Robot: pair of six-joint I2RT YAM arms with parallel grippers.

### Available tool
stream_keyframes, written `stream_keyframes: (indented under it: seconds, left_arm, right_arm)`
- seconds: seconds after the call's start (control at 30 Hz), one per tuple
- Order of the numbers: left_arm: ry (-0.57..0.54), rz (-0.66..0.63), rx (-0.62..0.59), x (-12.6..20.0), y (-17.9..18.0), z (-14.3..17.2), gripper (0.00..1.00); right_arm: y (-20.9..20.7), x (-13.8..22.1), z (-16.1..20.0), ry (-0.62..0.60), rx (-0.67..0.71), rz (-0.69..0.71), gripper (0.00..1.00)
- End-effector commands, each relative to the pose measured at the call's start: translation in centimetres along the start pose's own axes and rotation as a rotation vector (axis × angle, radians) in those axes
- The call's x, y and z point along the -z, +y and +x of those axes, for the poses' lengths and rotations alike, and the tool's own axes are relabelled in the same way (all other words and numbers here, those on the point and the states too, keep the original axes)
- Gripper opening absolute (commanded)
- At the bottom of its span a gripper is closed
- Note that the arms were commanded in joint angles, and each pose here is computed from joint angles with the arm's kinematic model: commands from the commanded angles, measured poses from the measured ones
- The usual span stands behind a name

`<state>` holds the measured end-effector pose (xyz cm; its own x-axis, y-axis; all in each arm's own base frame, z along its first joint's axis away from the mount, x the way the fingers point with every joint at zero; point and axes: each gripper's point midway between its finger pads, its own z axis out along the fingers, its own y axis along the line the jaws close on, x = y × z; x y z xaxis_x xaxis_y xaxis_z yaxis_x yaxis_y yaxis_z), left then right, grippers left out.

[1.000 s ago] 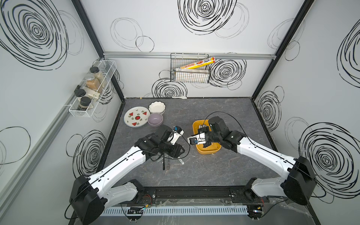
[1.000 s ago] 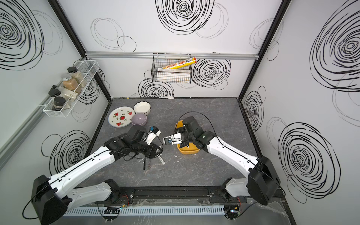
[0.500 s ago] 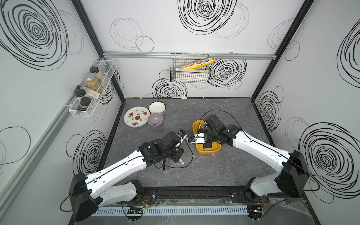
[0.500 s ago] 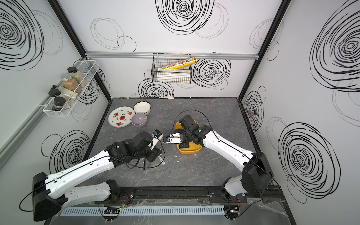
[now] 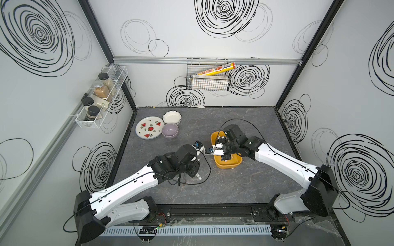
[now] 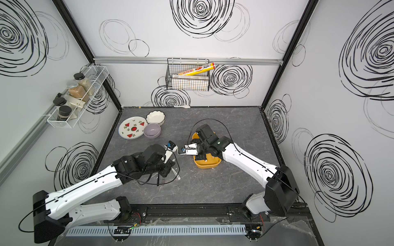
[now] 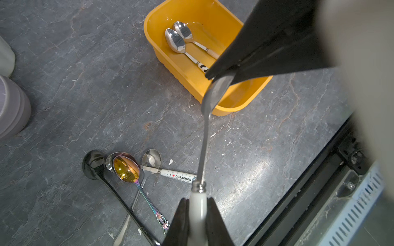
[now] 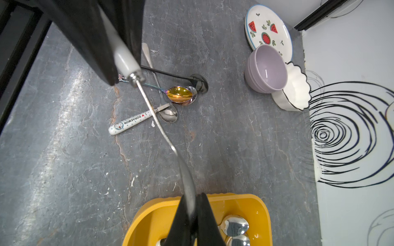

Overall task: Put the spoon into the storage box
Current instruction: Place the spoon in the storage box.

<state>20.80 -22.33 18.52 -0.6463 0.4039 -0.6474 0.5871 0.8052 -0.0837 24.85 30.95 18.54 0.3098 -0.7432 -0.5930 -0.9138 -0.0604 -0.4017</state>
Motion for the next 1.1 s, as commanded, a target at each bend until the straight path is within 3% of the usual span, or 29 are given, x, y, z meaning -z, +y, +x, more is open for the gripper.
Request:
stream_keyframes:
  seconds: [0.0,0.07,0.17,0.3,0.47,0.57,0.67,0.8,0.9,1.07]
  left_arm:
    - [-0.035,-0.074,0.008,0.4,1.4,-0.8,0.0]
    - [-0.051,-0.057,0.051,0.0,1.6,-1.1,0.0]
    - [-0.051,0.003,0.168,-1.0,2.2,-1.3,0.0]
    - [-0.087,0.131,0.314,-2.2,1.3,-3.3,0.0]
    - [-0.122,0.316,0.428,-3.7,-2.7,-7.8,0.0]
    - [-0.117,0.323,0.474,-5.5,-4.3,-9.6,0.0]
    - [-0.092,0.347,0.564,-8.1,-4.9,-10.5,0.0]
    - [-0.097,0.443,0.657,-11.0,-6.2,-12.6,0.0]
    - [-0.084,0.459,0.694,-12.9,-6.4,-13.8,0.0]
    - [-0.059,0.486,0.786,-15.8,-6.0,-13.9,0.0]
  right_arm:
    - [-3.7,2.1,-1.2,-0.056,-0.227,0.216,0.52]
    - [-5.6,3.9,-1.8,-0.131,-0.34,0.279,0.6]
    - [-8.6,7.2,-1.3,-0.258,-0.527,0.402,0.61]
    - [-11.9,11.6,2.4,-0.426,-0.829,0.623,0.62]
    - [-10.9,13.0,7.7,-0.38,-0.965,0.815,0.61]
    - [-10.5,14.5,11.0,-0.337,-1.066,0.934,0.62]
    - [-9.8,16.1,13.3,-0.33,-1.15,1.049,0.68]
    - [-9.0,17.4,13.8,-0.384,-1.15,1.103,0.67]
    - [-8.8,18.0,14.4,-0.357,-1.157,1.143,0.67]
    - [-8.7,18.4,14.4,-0.374,-1.165,1.159,0.67]
